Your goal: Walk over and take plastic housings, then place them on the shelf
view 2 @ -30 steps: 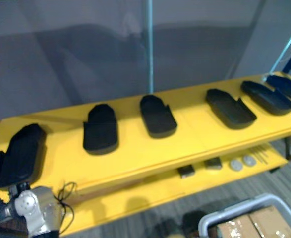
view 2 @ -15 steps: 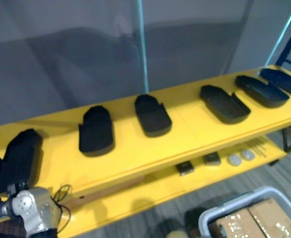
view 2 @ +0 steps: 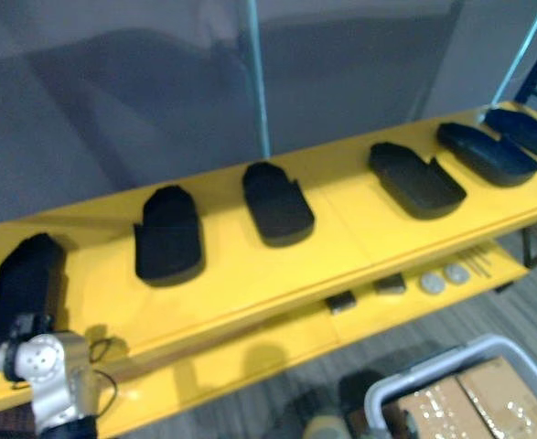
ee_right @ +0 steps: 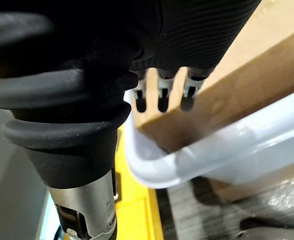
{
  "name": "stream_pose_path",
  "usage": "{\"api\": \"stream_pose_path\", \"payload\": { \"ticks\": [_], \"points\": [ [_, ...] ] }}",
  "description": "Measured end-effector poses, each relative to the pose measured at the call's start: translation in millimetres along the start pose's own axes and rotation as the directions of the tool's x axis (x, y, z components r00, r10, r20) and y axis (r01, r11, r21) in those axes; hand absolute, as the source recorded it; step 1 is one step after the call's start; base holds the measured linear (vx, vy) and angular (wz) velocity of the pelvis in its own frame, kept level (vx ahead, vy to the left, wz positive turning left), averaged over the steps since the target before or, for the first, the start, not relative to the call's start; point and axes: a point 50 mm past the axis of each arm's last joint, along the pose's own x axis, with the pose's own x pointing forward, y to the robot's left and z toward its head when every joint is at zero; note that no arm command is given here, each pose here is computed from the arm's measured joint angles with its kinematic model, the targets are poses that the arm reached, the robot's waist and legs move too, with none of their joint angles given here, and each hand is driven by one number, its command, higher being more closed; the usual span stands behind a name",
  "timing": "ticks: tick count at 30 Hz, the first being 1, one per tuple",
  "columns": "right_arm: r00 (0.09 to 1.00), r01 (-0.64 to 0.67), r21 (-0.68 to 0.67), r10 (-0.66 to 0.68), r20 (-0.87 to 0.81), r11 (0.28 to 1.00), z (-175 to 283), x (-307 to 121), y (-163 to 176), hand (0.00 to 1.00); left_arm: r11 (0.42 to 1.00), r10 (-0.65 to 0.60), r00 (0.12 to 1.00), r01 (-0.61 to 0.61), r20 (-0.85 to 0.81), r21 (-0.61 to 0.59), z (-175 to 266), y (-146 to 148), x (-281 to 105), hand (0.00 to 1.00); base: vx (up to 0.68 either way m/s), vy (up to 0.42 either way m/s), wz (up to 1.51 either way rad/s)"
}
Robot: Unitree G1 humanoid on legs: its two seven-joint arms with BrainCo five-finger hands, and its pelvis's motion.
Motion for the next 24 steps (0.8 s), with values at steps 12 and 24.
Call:
{"api": "stream_pose_path", "payload": {
  "ticks": [12,24],
  "points": [
    [0.999,0.048,0.052,-0.049,0.022,0.997,10,11,-4,0.0,0.933,-0.359,0.78,0.285,0.512,0.22,71,-16,-11,0.0,0.0,0.008,0.17],
    [0.999,0.034,0.047,-0.032,-0.026,0.998,4,15,-14,0.0,0.15,-0.675,0.68,0.505,-0.285,0.85,-25,18,48,0.0,0.03,0.009,0.03]
  ]
}}
